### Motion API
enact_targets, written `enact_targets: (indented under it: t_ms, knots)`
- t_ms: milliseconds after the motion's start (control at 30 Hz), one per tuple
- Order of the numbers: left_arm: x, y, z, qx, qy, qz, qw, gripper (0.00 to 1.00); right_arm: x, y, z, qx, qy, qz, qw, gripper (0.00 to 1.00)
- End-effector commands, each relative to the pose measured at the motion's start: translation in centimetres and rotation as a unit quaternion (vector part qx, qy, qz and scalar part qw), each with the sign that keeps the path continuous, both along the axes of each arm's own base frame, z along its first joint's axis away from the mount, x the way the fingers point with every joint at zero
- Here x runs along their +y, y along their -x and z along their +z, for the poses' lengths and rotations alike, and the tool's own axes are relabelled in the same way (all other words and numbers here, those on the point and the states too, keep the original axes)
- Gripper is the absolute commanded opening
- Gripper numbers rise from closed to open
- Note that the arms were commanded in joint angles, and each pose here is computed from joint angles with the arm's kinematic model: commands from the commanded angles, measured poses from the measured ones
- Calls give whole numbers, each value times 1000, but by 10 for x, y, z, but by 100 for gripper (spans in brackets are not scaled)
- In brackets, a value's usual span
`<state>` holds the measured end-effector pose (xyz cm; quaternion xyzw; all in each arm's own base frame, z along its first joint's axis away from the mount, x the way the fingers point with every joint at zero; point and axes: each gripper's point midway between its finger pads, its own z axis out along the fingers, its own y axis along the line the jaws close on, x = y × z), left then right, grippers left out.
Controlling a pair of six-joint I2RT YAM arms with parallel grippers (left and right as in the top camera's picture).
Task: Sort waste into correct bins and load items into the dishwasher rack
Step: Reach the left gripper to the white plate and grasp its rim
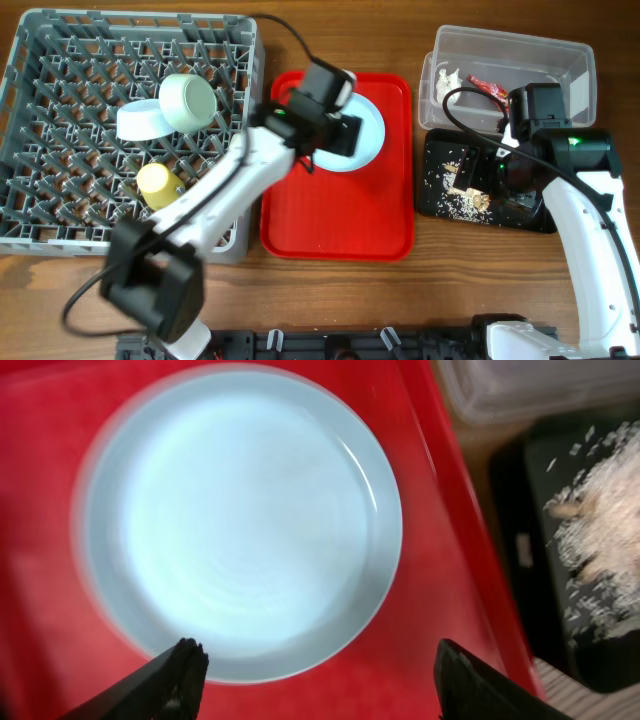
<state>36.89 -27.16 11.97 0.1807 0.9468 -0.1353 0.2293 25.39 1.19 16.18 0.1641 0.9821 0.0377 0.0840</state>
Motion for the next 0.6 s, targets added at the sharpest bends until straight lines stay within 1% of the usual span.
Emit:
enact_targets:
  t_ms: [0, 67, 100, 167, 367, 433, 467, 500, 533, 567]
  knots:
    - [-20, 10, -42, 31, -22, -35, 999, 75, -3, -2, 9, -17, 8, 3, 1000, 83]
    - [-25, 13, -59, 42, -30, -42, 998, 75, -3, -2, 9, -17, 8, 3, 1000, 82]
    - [-27, 13, -66, 45, -33, -44, 997, 78, -3, -2, 9, -17, 8, 3, 1000, 82]
    - [-29, 13, -78, 51, -39, -45, 997, 79, -3, -2, 9, -17, 8, 3, 1000, 82]
    - [-26, 17, -102, 73, -55, -45, 995, 77, -3, -2, 9, -17, 8, 3, 1000, 82]
    - [-23, 21, -109, 86, -64, -45, 993, 69, -3, -2, 9, -17, 8, 3, 1000, 83]
    - [-21, 24, -112, 93, -67, -45, 992, 64, -3, -2, 9, -17, 8, 3, 1000, 82]
    - [-19, 29, -115, 103, -74, -46, 991, 56, -3, -2, 9, -17, 8, 3, 1000, 82]
    - [-17, 31, -116, 108, -78, -47, 990, 52, -3, -2, 9, -17, 8, 3, 1000, 82]
    - [-16, 34, -117, 113, -82, -47, 989, 50, -3, -2, 9, -18, 8, 3, 1000, 82]
